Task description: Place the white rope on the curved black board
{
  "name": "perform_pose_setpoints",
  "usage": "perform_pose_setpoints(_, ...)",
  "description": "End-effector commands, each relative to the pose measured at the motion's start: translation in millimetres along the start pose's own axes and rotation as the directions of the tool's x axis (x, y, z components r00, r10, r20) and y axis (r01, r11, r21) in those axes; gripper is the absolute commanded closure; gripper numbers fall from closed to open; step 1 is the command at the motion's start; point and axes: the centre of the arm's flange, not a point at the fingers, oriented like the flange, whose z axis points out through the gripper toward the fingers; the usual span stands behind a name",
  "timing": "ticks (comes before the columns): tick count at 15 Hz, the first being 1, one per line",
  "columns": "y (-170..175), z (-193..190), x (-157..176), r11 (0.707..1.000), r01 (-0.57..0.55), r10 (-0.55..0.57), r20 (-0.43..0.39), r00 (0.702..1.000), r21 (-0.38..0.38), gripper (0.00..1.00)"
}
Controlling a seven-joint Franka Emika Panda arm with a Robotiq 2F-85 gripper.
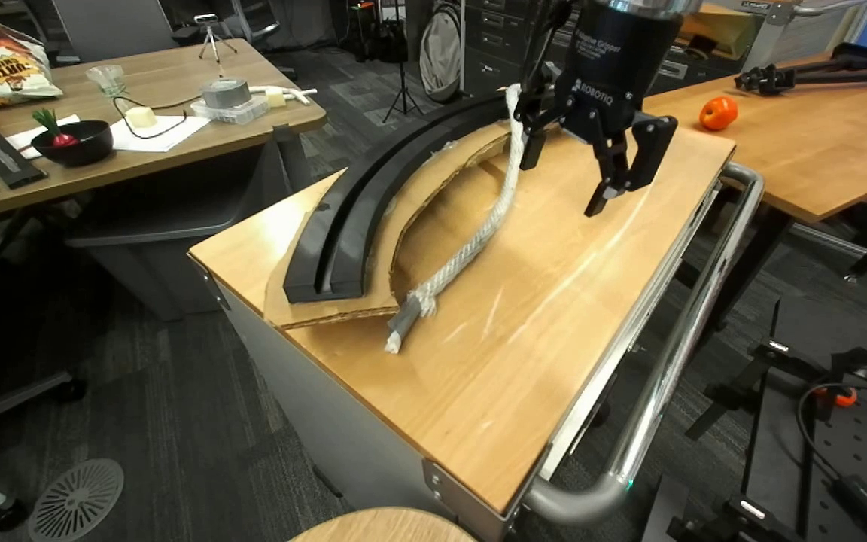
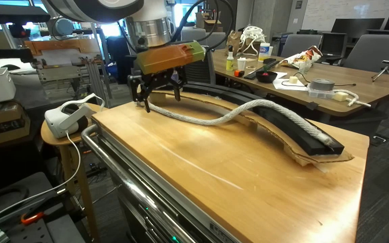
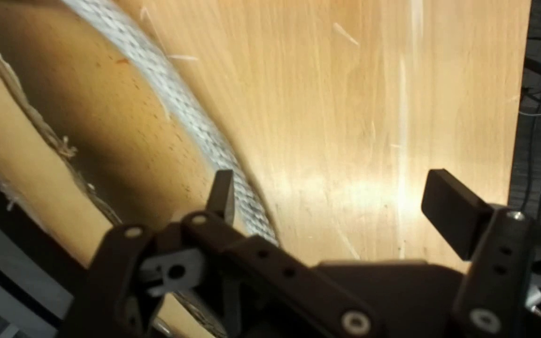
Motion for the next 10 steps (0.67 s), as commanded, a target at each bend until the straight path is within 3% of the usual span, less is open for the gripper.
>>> perform_pose_setpoints(1,-2.0,2.1,2.5,1.000,0.002,-0.002,-0.002,1.000,0.004,0.00)
perform_pose_setpoints(4,-2.2,3.0,1.3,1.000,-0.001,0.001,-0.004,1.000,0.006,0.00)
perform_pose_setpoints(7,0.9,7.9,0.5,0.991,0.131,-0.129,0.056,0.990,-0.024,0.00)
perform_pose_setpoints(10,6.6,14.6,10.9,0.969,0.246,-0.246,0.051,0.968,0.013,0.00)
